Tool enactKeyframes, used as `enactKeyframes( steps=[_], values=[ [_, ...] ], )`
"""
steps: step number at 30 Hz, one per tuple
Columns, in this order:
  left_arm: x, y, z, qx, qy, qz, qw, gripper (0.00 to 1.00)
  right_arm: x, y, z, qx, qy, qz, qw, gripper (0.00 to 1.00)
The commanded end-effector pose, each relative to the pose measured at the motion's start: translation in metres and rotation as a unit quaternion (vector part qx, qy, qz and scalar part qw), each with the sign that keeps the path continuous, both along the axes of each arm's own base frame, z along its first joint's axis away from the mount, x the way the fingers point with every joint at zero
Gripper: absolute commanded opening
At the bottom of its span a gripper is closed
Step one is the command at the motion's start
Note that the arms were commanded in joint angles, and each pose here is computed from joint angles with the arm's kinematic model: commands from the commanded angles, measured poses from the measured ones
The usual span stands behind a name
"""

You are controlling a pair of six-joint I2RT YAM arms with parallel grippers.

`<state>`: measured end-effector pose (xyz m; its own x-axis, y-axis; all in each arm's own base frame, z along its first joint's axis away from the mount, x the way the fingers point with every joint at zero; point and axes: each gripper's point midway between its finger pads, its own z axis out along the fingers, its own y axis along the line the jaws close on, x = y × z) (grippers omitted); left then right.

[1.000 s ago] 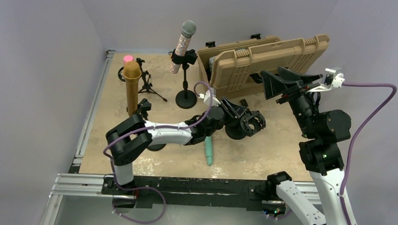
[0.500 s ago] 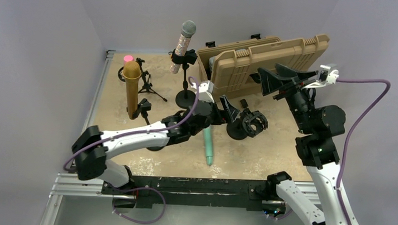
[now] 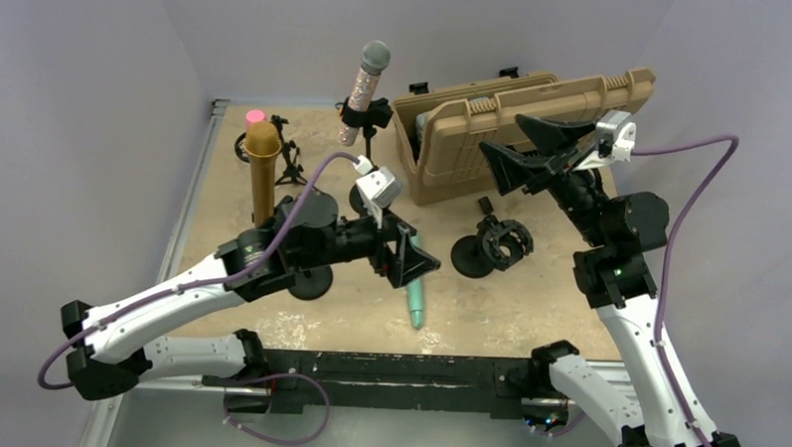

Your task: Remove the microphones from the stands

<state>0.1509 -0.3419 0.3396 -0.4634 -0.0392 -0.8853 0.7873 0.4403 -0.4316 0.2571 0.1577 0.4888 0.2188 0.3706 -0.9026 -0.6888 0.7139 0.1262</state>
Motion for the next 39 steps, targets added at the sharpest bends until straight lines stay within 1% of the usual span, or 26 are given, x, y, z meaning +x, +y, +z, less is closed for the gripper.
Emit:
enactKeyframes(
  steps=[1, 3, 4, 8, 11, 14, 16, 18, 20, 23, 26, 29, 30, 35, 39],
  values=[
    [-0.048, 0.04, 0.047, 0.028, -0.099, -0.113, 0.988, 0.84, -0.024, 0.033, 0.027, -0.012, -0.079, 0.078, 0.994, 0.82],
    [-0.052, 0.061, 0.062, 0.047, -0.124, -0.105, 0.986, 0.84, -0.032, 0.057, 0.039, 0.014, -0.073, 0.106, 0.992, 0.82],
    [-0.049, 0.071, 0.07, 0.055, -0.137, -0.09, 0.985, 0.84, -0.036, 0.067, 0.046, 0.027, -0.071, 0.115, 0.99, 0.82],
    [-0.031, 0.116, 0.1, 0.08, -0.179, 0.003, 0.981, 0.84, -0.051, 0.105, 0.053, 0.056, -0.064, 0.174, 0.981, 0.82],
    [-0.02, 0.157, 0.121, 0.079, -0.199, 0.087, 0.973, 0.84, -0.062, 0.137, 0.052, 0.085, -0.048, 0.214, 0.972, 0.82],
    [-0.013, 0.192, 0.127, 0.085, -0.209, 0.151, 0.963, 0.85, -0.072, 0.168, 0.048, 0.112, -0.028, 0.245, 0.963, 0.82],
    [-0.007, 0.215, 0.125, 0.088, -0.202, 0.202, 0.954, 0.85, -0.077, 0.184, 0.047, 0.13, -0.019, 0.258, 0.957, 0.82],
    [-0.005, 0.234, 0.119, 0.089, -0.199, 0.235, 0.947, 0.85, -0.072, 0.199, 0.045, 0.145, 0.001, 0.256, 0.956, 0.82],
    [-0.008, 0.248, 0.11, 0.093, -0.195, 0.25, 0.944, 0.85, -0.068, 0.216, 0.042, 0.155, 0.021, 0.256, 0.954, 0.81],
    [-0.008, 0.277, 0.095, 0.104, -0.176, 0.298, 0.933, 0.85, -0.056, 0.235, 0.038, 0.189, 0.073, 0.236, 0.95, 0.81],
    [-0.006, 0.311, 0.08, 0.115, -0.15, 0.364, 0.912, 0.85, -0.041, 0.255, 0.026, 0.215, 0.133, 0.203, 0.946, 0.8],
    [-0.006, 0.344, 0.07, 0.107, -0.121, 0.434, 0.886, 0.86, -0.031, 0.273, 0.01, 0.225, 0.186, 0.157, 0.944, 0.8],
    [-0.007, 0.35, 0.068, 0.103, -0.116, 0.446, 0.882, 0.87, -0.032, 0.279, 0.007, 0.227, 0.196, 0.152, 0.942, 0.8],
    [-0.008, 0.353, 0.059, 0.099, -0.111, 0.452, 0.88, 0.88, -0.045, 0.297, -0.001, 0.235, 0.225, 0.128, 0.937, 0.81],
    [-0.005, 0.351, 0.054, 0.108, -0.108, 0.455, 0.877, 0.88, -0.055, 0.31, -0.011, 0.226, 0.238, 0.114, 0.938, 0.81]
  ],
)
